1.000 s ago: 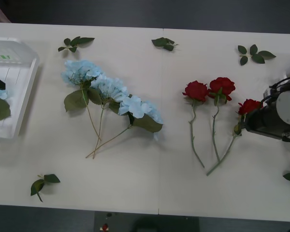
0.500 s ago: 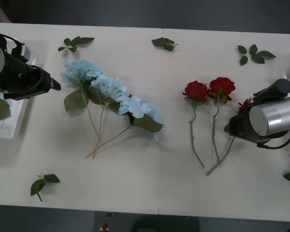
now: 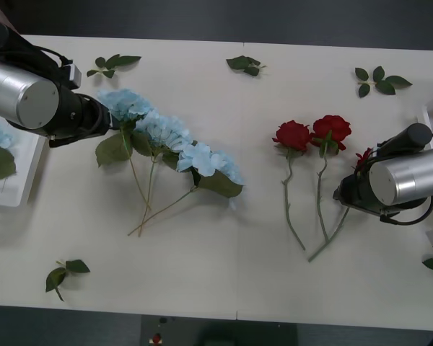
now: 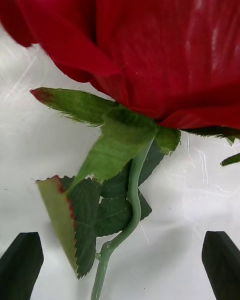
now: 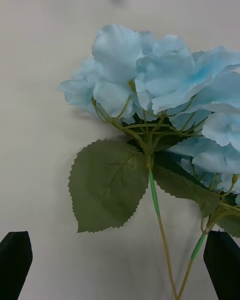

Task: Put the red flowers into the right box and the blue flowers into the left box

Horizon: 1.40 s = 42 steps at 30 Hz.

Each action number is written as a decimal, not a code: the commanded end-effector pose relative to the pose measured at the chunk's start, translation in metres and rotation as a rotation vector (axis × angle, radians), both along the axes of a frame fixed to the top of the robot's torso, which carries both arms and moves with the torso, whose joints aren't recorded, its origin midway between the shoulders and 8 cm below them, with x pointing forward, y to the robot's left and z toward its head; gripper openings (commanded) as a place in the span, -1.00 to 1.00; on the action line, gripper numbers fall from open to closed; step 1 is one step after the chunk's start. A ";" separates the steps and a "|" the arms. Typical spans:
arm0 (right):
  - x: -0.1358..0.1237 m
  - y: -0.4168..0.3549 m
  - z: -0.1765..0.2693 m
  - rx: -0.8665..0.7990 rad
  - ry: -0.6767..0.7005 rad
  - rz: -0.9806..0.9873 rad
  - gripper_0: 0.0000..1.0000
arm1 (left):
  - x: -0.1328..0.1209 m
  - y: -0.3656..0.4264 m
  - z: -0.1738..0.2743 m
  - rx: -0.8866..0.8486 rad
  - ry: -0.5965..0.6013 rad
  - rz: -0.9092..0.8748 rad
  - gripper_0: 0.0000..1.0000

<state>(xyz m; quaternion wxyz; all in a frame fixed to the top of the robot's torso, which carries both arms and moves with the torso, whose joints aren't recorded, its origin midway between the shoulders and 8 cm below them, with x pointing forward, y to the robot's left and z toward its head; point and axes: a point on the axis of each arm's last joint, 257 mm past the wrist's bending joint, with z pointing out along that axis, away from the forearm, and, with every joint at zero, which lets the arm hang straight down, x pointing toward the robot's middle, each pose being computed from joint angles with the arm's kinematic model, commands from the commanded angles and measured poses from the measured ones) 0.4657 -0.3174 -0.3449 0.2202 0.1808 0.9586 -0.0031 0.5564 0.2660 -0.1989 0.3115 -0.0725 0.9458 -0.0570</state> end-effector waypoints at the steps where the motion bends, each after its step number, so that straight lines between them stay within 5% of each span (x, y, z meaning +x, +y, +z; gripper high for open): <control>1: 0.002 0.002 0.002 0.007 -0.020 -0.002 0.85 | 0.022 -0.016 0.017 -0.017 -0.078 0.002 1.00; 15: 0.000 -0.002 -0.006 0.007 -0.027 -0.009 0.68 | 0.049 -0.035 -0.029 0.019 -0.067 -0.015 1.00; 17: 0.000 -0.002 -0.006 0.008 -0.026 -0.011 0.51 | 0.049 -0.034 -0.037 0.042 -0.055 -0.018 1.00; 21: -0.001 -0.002 -0.008 0.011 -0.021 -0.017 -0.21 | 0.049 -0.033 -0.052 0.064 -0.042 -0.027 1.00; 22: -0.001 -0.003 -0.009 0.011 -0.022 -0.018 -0.52 | 0.050 -0.034 -0.058 0.069 -0.045 -0.032 1.00; 25: 0.000 -0.004 -0.011 0.014 -0.024 -0.021 -0.89 | 0.052 -0.033 -0.064 0.069 -0.052 -0.035 1.00; 37: 0.005 -0.013 0.016 0.030 -0.061 -0.051 -1.00 | 0.051 -0.037 -0.066 0.062 -0.047 -0.035 0.98; 39: 0.003 -0.016 0.030 0.031 -0.062 -0.058 -1.00 | 0.050 -0.038 -0.067 0.061 -0.045 -0.036 0.74; 42: -0.005 -0.021 0.061 0.024 -0.071 -0.065 -1.00 | 0.051 -0.038 -0.067 0.060 -0.046 -0.035 0.00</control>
